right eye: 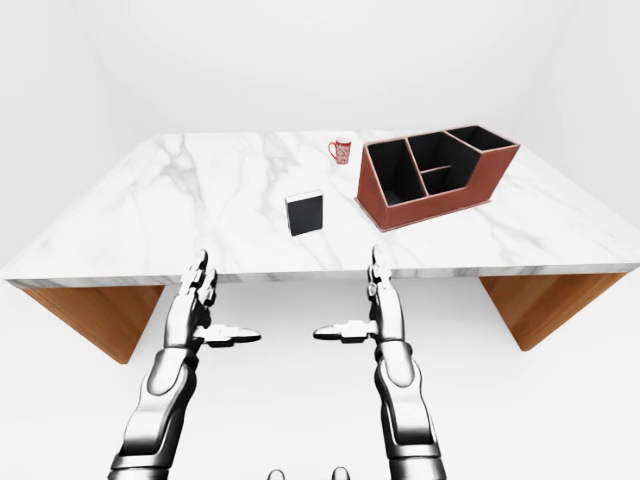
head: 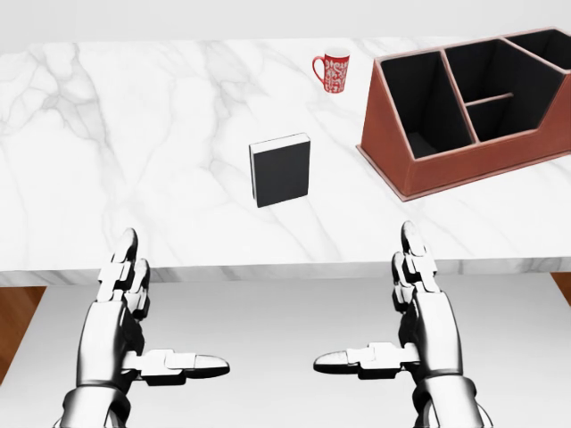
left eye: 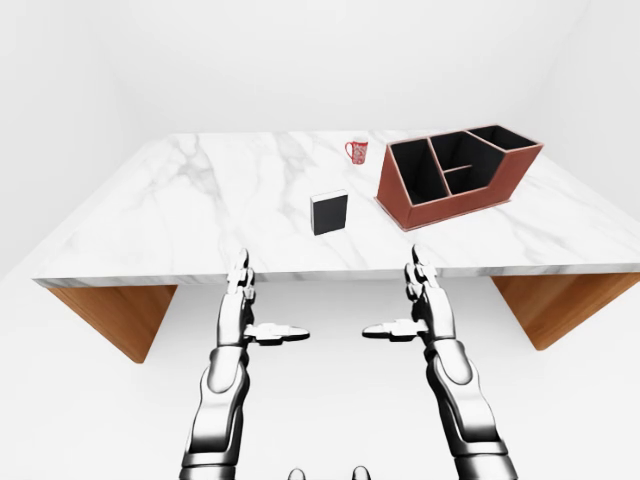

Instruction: Pick up the book and place it in the left compartment of the caddy.

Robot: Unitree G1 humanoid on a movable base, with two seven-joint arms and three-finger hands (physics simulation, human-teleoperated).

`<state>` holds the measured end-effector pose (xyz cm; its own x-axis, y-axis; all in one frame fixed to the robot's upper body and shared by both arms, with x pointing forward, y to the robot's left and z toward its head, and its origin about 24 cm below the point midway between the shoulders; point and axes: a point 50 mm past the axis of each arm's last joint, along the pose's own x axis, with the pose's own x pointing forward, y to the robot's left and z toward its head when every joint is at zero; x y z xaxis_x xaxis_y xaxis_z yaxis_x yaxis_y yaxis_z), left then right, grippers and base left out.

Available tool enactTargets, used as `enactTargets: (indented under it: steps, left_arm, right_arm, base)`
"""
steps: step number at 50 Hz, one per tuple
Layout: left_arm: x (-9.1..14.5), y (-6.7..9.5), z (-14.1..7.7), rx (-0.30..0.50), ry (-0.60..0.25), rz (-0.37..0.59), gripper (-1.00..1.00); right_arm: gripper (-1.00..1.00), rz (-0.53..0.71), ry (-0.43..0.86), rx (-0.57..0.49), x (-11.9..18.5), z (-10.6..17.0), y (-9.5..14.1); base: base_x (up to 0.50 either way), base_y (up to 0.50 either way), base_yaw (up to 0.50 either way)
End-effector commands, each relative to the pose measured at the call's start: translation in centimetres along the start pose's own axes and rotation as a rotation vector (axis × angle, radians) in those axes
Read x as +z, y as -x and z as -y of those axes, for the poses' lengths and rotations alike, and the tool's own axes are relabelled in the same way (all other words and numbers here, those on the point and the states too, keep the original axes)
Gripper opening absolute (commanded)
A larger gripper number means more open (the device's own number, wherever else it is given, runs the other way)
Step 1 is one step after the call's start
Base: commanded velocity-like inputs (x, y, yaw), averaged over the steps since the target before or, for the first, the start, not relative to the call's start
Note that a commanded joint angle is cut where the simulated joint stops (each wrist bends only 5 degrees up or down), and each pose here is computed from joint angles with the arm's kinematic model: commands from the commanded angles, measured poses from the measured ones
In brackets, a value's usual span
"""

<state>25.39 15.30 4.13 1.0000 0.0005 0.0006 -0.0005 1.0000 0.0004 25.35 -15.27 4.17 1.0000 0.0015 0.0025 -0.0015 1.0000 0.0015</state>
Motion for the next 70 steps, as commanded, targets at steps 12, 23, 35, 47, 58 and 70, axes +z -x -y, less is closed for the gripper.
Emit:
enactTargets:
  steps: [12,23,35,47,58,70]
  left_arm:
    - [0.3,0.2,-0.6,0.006,-0.027,0.043,1.0]
    - [0.4,0.0,-0.8,0.023,-0.03,0.056,1.0]
    - [0.6,0.0,-0.8,0.029,-0.032,0.062,1.0]
    - [0.5,0.0,-0.8,0.024,-0.035,0.061,1.0]
    - [0.6,-0.3,-1.3,0.055,-0.028,0.069,1.0]
    - [0.6,-0.1,-1.3,0.056,-0.038,0.073,1.0]
  right_arm:
    - [1.0,0.013,0.005,0.005,0.2,0.6,0.3]
    - [1.0,0.026,0.004,0.0,0.5,0.7,0.3]
    - [1.0,0.105,0.0,-0.051,2.6,1.5,0.9]
    - [1.0,0.162,-0.008,-0.118,4.9,3.1,1.5]
    - [1.0,0.246,-0.018,-0.16,6.9,5.0,2.0]
    - [1.0,0.331,0.038,-0.226,8.9,6.1,2.9]
  base:
    - [0.0,0.0,0.0]
    - [0.0,0.0,0.0]
    - [0.0,0.0,0.0]
    - [0.0,0.0,0.0]
    - [0.0,0.0,0.0]
    - [0.0,0.0,0.0]
